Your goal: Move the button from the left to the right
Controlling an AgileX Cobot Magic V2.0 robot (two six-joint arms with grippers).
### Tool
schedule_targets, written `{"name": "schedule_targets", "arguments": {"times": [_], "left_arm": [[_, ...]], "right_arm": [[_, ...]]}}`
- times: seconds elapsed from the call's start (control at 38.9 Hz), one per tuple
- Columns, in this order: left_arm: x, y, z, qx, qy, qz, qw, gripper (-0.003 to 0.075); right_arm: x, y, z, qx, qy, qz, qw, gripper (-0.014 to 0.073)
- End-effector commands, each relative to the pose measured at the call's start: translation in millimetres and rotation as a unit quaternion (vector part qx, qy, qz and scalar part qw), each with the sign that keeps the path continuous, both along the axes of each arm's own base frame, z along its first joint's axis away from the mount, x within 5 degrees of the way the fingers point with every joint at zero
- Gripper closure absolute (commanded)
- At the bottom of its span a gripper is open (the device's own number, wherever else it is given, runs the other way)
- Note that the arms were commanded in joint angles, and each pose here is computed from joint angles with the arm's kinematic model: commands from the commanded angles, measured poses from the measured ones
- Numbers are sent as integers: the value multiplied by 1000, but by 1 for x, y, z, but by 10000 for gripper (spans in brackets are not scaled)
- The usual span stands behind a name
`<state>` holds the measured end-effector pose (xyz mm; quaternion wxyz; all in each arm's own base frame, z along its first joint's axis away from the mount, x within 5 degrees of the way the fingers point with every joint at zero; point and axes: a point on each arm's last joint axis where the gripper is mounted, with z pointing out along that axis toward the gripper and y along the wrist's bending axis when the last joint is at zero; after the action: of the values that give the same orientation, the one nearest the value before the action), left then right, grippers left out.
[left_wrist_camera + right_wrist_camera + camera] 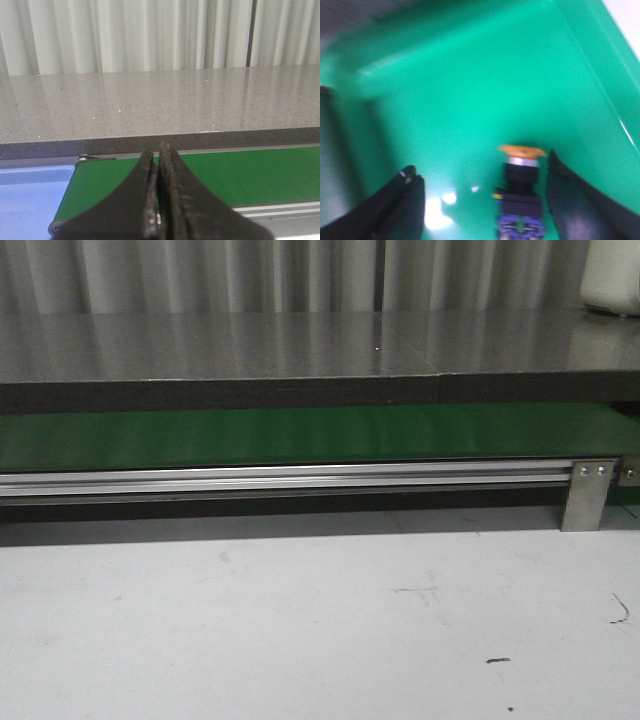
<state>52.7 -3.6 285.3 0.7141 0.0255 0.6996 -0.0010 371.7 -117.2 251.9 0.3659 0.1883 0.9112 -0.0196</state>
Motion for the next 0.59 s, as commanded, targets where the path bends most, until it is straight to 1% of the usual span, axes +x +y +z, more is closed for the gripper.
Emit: {"name": "schedule_targets", "arguments": {"times": [0.0,0.1,0.15,0.21,0.31,0.36,0.46,0.57], "left_arm": [[-2,1,16,-13,-50,1,999,741],[-2,1,16,-13,-50,1,999,741],[-2,1,16,-13,-50,1,999,741],[-2,1,16,-13,-50,1,999,741],[-2,1,16,-13,-50,1,999,741],[-2,1,16,-13,-50,1,999,741],[-2,1,16,-13,-50,1,999,741],[-2,1,16,-13,-50,1,999,741]], "right_arm": [[-8,28,64,-35,-98,35,994,198],[-18,60,92,-41,-137,74,987,382],[-24,75,106,-42,-158,92,982,460],[-31,86,118,-44,-178,107,977,526],[-47,103,142,-48,-218,128,966,630],[-55,109,151,-54,-232,139,961,666],[-75,121,167,-64,-250,163,952,659],[-102,133,175,-66,-271,186,942,659]]}}
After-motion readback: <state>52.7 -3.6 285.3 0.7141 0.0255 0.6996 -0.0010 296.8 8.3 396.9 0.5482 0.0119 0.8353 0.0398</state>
